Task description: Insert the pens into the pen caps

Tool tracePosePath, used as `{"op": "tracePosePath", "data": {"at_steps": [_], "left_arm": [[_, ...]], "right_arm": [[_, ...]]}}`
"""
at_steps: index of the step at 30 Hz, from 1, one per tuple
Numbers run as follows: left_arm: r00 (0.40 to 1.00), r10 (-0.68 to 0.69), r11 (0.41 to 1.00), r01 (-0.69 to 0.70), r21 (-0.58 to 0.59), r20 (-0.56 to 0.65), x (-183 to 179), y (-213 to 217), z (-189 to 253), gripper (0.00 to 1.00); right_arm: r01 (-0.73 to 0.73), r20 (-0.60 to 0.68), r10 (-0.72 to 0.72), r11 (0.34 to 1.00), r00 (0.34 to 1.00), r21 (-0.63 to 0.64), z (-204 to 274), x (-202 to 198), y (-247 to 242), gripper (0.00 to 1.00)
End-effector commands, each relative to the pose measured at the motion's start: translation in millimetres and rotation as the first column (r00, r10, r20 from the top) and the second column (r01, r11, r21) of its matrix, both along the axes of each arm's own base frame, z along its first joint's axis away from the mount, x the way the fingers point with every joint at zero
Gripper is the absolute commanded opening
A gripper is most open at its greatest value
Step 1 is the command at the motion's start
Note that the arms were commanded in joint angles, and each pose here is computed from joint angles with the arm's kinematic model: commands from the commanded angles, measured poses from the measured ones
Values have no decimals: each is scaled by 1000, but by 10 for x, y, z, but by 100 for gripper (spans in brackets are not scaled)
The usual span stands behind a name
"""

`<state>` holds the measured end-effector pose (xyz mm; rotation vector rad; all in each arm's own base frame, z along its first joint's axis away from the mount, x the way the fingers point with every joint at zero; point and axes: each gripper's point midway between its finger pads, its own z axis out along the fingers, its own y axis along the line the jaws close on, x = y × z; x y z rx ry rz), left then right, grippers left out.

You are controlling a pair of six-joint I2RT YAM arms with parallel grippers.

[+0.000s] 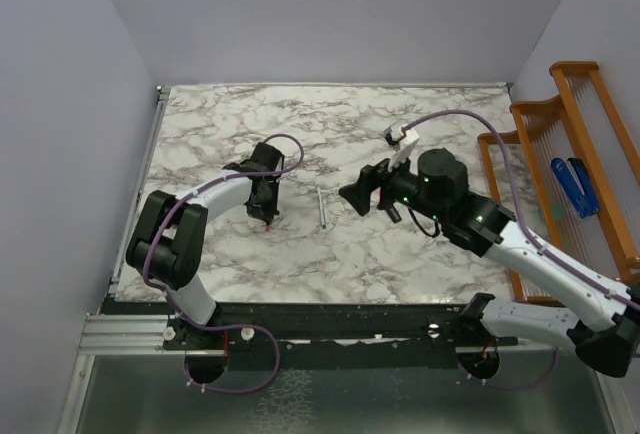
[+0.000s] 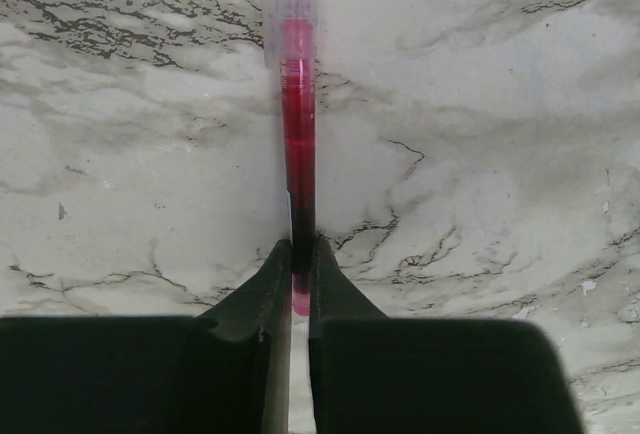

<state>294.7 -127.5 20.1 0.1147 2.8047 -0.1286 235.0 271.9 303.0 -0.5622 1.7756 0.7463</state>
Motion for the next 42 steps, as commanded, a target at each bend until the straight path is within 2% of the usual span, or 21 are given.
{"op": "tracePosePath", "data": {"at_steps": [1, 5, 8, 10, 15, 22, 29, 42], "left_arm": [[1000, 5, 1000, -5, 12, -6, 12, 20, -20, 21], [1000, 3, 1000, -2, -21, 30, 70, -35, 109, 41], [998, 3, 999, -1, -38, 60, 106, -47, 212, 53], [997, 12, 998, -8, -56, 79, 134, -32, 281, 58], [991, 41, 989, -22, -147, 131, 206, 24, 508, 60], [978, 66, 966, -14, -257, 197, 275, 80, 807, 60], [964, 74, 943, 16, -333, 256, 312, 15, 1075, 61], [966, 58, 927, 41, -372, 251, 281, -65, 1115, 60]], "right_arm": [[82, -279, -126, 983, 952, -164, -960, 149, 101, 84], [68, -413, -183, 958, 892, -279, -1484, 300, 324, 79], [74, -441, -240, 930, 865, -361, -1678, 491, 453, 73], [91, -441, -289, 904, 850, -417, -1777, 617, 496, 68], [131, -402, -345, 871, 848, -473, -1886, 862, 583, 55], [107, -400, -374, 828, 837, -550, -2189, 1040, 697, 45], [77, -424, -390, 804, 817, -590, -2501, 1104, 760, 38], [66, -443, -412, 787, 796, -614, -2790, 1207, 755, 33]]}}
